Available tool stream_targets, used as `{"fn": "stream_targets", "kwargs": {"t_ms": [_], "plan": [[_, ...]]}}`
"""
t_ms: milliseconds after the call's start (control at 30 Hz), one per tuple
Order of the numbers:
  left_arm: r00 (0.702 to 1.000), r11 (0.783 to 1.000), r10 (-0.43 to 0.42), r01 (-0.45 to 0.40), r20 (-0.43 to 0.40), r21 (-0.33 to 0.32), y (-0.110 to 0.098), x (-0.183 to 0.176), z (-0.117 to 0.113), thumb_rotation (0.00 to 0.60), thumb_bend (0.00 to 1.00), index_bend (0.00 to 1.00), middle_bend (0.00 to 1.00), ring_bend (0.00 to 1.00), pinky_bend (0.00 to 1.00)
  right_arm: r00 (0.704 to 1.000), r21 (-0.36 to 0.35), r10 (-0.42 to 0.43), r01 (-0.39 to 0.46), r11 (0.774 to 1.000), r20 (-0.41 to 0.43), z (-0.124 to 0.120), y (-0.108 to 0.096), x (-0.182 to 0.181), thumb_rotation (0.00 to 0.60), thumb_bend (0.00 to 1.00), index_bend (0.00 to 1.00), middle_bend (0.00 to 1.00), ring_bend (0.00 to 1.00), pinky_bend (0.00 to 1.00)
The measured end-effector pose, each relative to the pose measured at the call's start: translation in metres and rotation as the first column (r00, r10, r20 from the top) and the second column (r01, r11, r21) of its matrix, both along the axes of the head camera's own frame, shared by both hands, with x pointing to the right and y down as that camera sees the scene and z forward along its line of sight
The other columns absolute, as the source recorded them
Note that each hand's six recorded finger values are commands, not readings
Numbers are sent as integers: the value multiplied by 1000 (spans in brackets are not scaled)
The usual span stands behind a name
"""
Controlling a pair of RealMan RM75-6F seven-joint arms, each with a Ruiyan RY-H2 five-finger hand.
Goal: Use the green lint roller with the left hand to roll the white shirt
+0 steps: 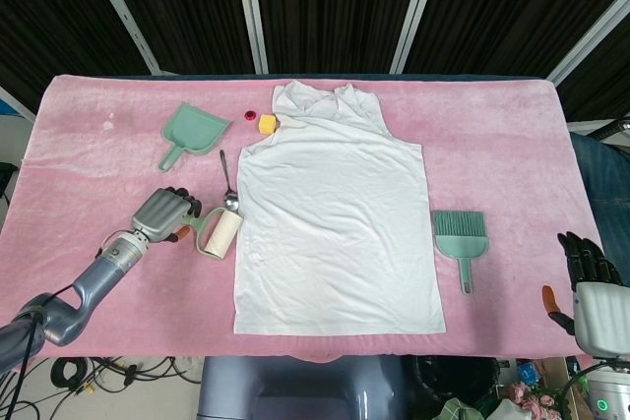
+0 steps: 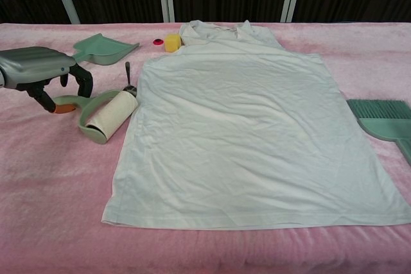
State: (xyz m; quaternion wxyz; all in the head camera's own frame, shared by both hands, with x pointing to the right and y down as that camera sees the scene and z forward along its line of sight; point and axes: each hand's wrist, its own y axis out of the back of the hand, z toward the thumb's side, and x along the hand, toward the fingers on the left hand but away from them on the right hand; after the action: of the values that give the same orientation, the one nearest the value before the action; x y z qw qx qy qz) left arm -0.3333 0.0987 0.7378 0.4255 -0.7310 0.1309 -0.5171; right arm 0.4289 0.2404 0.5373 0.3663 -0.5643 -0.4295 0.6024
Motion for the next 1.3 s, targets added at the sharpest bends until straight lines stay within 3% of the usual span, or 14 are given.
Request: {"fn": "stream_targets", "kwargs": {"t_ms": [333,567,733,1100,1300], "plan": [[1000,1000,0,0,4,5,-2,2,1,600,443,527,502,350,476,1000,-12,4,-4,1000,-1,1,1,0,600,304,113,94,114,250],[1000,1000,8,-8,16,14,-2,1,3,600,537,610,566,458,648,1000,-29,11,-11,1000,-2,3,1,2,600,305,113,94,114,250],[1000,999,8,-8,2,38,-6,2,-5,600,546,620,574,470,668,1000,-31,14,-14,999,-1,2,1,2,600,305,113,94,115,250],[999,997,-41,43,-32,58,-28,4,-41,600,552,623,576,472,679,1000,-33,13,-13,999,2,1,2,2,600,305,113,94,115,250],[993,995,-104,104,-57,-6,-42,27,-64,600,559,635,577,472,681,1000,-38,15,-14,999,9,2,2,2,600,305,113,93,114,250]]}}
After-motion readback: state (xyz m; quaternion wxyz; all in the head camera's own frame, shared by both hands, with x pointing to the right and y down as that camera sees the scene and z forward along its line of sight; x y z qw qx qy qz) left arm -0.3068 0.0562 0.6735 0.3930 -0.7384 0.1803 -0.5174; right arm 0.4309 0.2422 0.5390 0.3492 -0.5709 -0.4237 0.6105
